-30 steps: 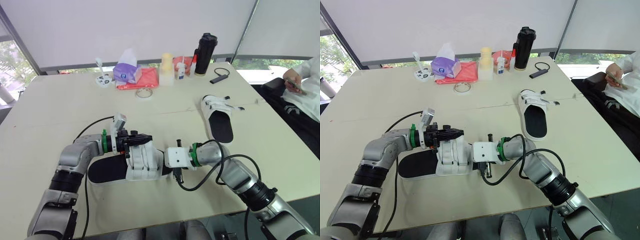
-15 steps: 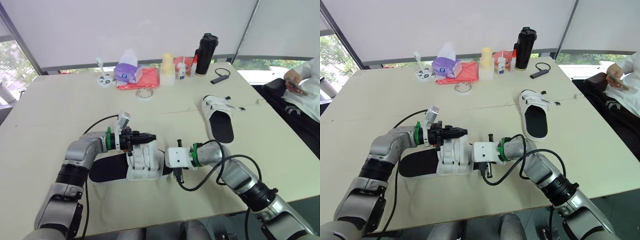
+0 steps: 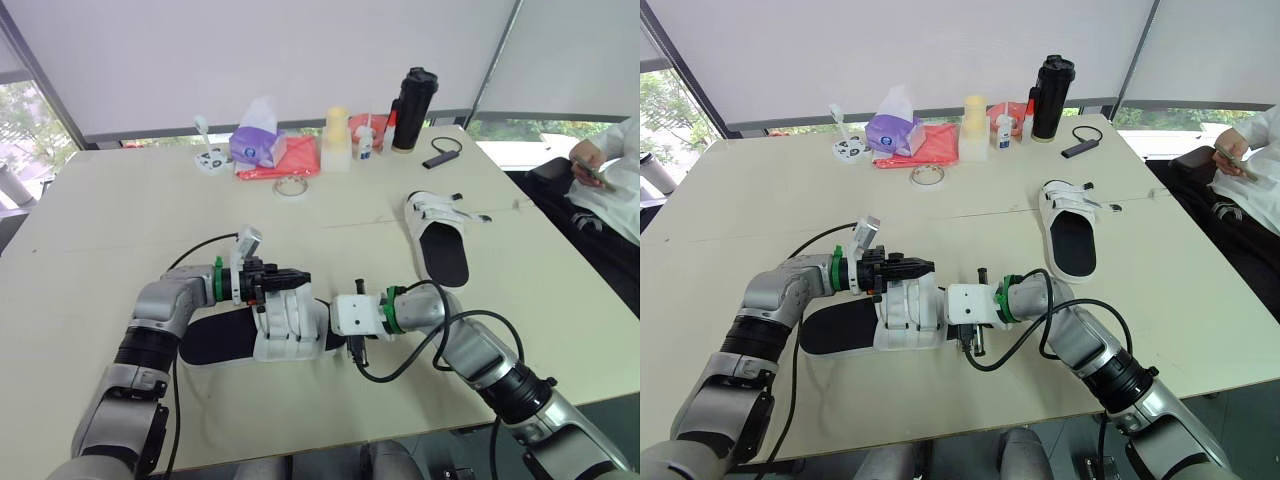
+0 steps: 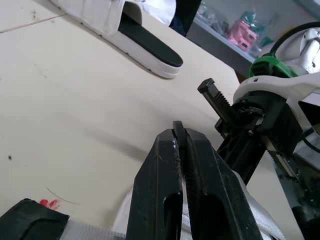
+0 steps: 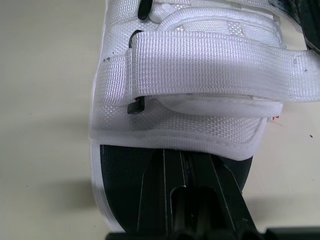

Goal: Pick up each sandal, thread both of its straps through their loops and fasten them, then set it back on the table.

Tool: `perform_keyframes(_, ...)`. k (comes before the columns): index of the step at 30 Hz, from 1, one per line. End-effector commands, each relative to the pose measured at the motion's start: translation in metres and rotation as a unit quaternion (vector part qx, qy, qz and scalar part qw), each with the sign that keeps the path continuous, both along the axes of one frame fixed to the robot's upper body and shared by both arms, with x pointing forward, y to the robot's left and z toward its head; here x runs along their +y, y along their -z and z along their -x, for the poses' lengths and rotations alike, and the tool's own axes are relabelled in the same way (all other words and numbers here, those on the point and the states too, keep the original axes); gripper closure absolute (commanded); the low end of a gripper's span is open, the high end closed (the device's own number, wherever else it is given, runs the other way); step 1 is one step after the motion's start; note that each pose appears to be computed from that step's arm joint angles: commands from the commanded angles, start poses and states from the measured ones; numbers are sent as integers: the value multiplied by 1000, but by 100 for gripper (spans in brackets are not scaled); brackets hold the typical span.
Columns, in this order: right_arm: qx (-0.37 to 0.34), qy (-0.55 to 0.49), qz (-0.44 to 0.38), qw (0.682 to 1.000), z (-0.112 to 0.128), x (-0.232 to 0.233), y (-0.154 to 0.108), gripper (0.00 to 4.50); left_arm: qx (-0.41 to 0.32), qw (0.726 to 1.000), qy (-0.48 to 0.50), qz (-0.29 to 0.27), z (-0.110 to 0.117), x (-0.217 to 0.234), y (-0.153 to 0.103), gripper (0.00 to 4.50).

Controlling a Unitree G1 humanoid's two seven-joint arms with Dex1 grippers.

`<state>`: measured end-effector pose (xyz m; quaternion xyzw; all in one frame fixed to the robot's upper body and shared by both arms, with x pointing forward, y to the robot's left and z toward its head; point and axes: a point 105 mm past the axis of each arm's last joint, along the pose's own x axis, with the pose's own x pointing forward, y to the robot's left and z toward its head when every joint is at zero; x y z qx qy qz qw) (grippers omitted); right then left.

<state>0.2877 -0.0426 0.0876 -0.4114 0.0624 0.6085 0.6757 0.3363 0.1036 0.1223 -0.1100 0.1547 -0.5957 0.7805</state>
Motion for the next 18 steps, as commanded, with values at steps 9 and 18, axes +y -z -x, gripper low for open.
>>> perform_keyframes(9,47,37,62,996,1,-22,35,450,29,999,-32,-26,-3,15,5,442)
perform_keyframes(18,47,39,61,996,0,-22,35,450,57,983,-36,-170,5,38,25,442)
